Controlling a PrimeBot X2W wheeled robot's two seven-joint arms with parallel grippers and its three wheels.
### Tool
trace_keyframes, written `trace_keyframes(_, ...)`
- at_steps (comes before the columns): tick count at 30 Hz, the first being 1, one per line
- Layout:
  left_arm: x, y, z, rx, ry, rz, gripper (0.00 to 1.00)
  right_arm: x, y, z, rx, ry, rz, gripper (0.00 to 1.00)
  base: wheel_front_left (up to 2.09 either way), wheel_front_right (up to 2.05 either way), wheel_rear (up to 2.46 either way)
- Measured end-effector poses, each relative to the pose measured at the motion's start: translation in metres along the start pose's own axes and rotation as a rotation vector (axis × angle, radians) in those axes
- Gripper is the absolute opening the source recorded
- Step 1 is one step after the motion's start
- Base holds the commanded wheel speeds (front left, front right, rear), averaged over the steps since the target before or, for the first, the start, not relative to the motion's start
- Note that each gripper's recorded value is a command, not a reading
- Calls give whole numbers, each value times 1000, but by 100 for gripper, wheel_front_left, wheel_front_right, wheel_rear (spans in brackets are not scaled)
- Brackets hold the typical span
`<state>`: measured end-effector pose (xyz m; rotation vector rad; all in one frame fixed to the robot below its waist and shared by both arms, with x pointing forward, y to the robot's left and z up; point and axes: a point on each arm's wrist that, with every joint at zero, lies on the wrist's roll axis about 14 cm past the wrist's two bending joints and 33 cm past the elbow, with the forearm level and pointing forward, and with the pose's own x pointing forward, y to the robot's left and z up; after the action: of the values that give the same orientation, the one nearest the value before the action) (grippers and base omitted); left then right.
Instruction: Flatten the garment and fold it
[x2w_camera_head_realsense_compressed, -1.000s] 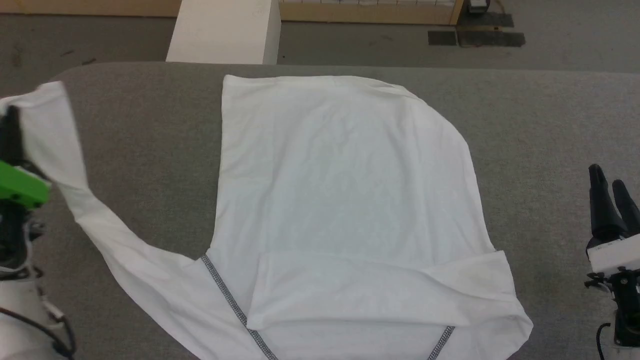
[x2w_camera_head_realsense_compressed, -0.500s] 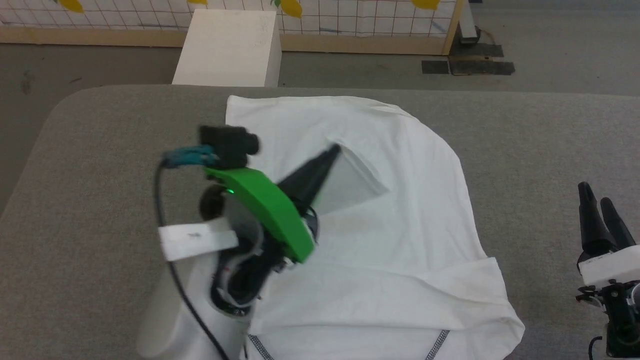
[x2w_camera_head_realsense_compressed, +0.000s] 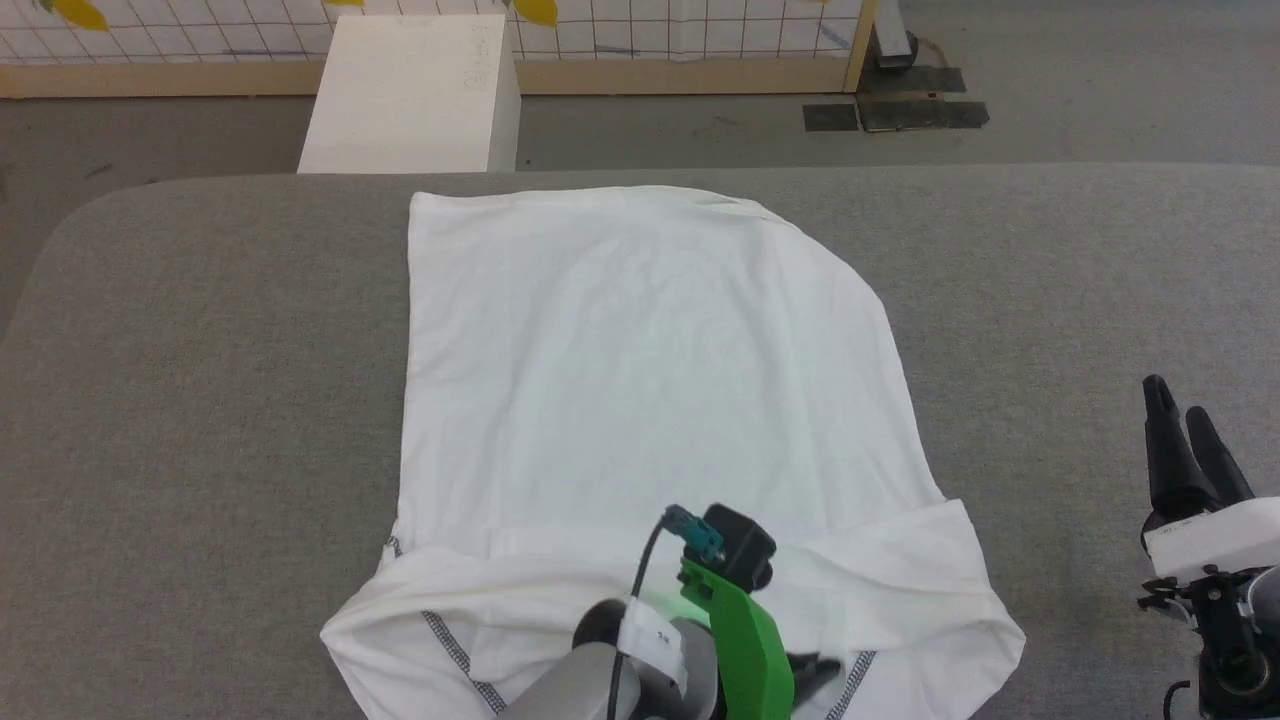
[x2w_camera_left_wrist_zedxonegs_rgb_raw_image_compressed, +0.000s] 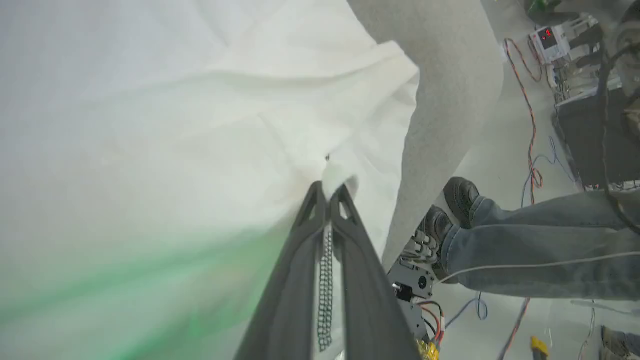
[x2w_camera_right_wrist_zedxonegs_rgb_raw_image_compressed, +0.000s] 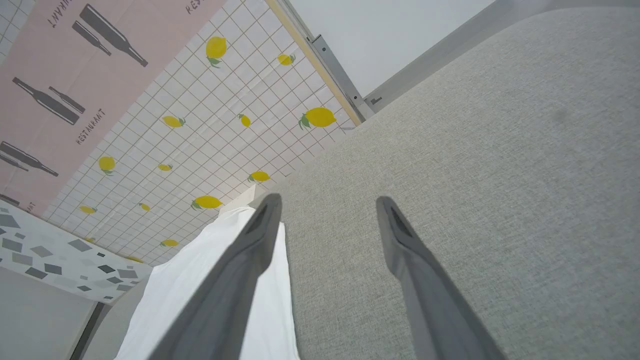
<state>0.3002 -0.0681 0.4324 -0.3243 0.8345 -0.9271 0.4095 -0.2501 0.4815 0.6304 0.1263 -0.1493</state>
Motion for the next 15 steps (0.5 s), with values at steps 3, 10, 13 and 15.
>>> trace_keyframes(3, -1, 1, -18, -24, 95, -10, 100, 0, -1, -1, 2, 1, -4, 100, 0, 0, 0)
trace_keyframes(10, -29, 5, 55, -126, -130, -49, 100, 5, 6, -7, 0, 17, 15, 100, 0, 0, 0)
trace_keyframes(13, -64, 32, 117, -126, -380, 30, 100, 8, 14, -10, -5, 28, 36, 100, 0, 0, 0)
trace_keyframes(15, -94, 59, 153, -104, -561, 126, 100, 10, 20, -14, -15, 44, 53, 100, 0, 0, 0)
